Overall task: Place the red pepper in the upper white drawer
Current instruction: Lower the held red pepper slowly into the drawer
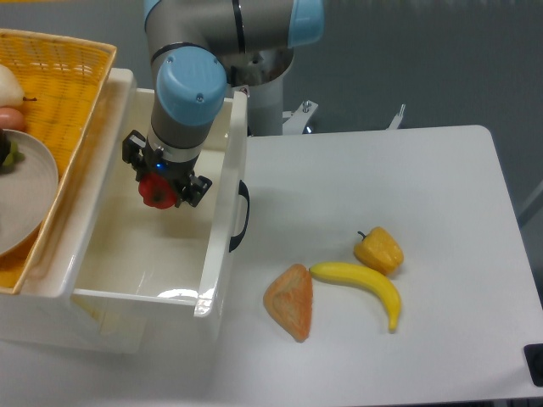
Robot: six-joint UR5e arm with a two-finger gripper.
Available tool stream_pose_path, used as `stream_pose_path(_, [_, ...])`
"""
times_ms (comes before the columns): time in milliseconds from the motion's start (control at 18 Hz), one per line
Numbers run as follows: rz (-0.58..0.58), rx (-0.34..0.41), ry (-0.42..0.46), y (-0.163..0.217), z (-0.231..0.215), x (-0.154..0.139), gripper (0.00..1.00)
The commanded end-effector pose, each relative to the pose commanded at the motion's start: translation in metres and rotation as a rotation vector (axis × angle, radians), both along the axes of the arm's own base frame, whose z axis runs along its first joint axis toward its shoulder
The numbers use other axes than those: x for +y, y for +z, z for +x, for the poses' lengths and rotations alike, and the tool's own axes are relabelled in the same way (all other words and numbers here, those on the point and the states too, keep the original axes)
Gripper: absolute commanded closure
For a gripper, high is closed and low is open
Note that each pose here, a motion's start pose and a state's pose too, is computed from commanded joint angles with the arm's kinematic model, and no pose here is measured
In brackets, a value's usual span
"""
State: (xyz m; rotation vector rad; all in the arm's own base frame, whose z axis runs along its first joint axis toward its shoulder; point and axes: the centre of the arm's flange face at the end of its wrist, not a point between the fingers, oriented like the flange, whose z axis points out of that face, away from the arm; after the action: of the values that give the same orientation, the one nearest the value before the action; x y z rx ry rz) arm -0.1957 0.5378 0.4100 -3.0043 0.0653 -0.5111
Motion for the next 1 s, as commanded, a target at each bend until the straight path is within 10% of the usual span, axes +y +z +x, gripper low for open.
stream_pose_path(1000, [-0.005,-0.004,-0.005,-0.0032,0.0028,0.0019,0.39])
